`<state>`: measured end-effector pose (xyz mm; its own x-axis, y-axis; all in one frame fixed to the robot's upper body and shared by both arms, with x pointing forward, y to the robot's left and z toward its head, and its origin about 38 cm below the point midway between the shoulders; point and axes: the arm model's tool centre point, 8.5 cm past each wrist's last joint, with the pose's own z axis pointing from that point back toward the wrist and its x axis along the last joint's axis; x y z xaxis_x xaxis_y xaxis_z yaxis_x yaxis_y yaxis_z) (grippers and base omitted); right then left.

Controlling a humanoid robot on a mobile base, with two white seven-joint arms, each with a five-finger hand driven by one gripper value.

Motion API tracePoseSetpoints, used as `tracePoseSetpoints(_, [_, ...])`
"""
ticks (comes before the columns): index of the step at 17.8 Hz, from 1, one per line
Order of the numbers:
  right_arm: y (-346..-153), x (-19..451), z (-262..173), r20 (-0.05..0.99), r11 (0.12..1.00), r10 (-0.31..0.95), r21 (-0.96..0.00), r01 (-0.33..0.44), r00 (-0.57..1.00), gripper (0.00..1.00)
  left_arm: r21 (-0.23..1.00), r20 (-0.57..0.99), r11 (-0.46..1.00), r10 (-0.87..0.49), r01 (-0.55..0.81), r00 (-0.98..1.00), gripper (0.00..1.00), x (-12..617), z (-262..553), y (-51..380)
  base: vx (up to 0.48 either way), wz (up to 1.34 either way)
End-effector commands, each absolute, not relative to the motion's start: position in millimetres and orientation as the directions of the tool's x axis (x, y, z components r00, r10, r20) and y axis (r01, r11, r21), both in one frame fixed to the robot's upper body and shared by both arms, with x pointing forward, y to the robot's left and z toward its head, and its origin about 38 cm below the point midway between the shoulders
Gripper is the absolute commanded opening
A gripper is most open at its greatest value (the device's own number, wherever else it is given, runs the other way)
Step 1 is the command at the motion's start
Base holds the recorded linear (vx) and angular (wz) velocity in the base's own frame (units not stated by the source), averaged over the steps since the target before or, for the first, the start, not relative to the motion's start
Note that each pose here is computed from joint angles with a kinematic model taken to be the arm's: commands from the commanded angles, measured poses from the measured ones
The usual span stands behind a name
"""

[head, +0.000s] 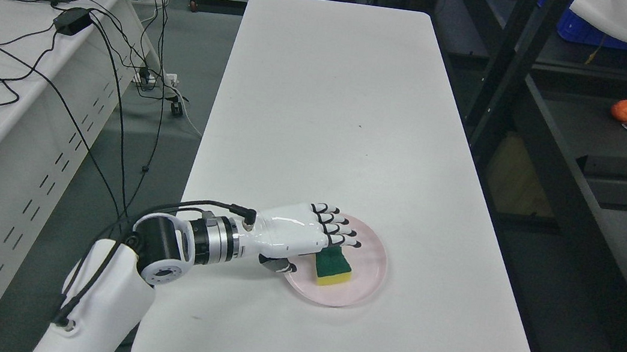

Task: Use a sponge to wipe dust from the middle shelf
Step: 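Close the left hand fingers around the green-and-yellow sponge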

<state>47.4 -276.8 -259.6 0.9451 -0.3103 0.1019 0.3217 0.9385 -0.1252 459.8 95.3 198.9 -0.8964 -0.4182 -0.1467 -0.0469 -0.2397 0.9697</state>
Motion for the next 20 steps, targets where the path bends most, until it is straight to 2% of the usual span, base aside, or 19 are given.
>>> tracePoseSetpoints(1, [-287.3, 46.0, -258.8, 0.053, 0.937, -0.315, -0.144, 0.319, 0.948, 1.0, 0.958, -0.171, -0.275, -0.345, -0.075, -0.923, 0.94, 441.9, 191.0, 75.0, 0.0, 0.0])
tracePoseSetpoints(9, [-287.3, 46.0, -258.8, 0.053, 0.937, -0.315, -0.144, 0.319, 0.948, 1.0, 0.954, -0.189, -0.297, -0.457, -0.051, -0.869, 0.94, 459.1, 195.3, 125.6, 0.0, 0.0])
tracePoseSetpoints(17, [-287.3, 46.0, -258.8, 0.053, 0.937, -0.315, -0.144, 0.319, 0.948, 1.0, 0.942, -0.202, -0.326, -0.376, -0.076, -0.904, 0.94, 436.3, 185.3, 99.2, 0.0, 0.0])
tracePoseSetpoints(20, [-287.3, 46.0, -258.8, 0.053, 0.937, -0.315, -0.144, 0.319, 0.948, 1.0, 0.945, -0.227, -0.312, -0.401, -0.101, -0.888, 0.94, 449.0, 204.3, 103.0, 0.0, 0.0])
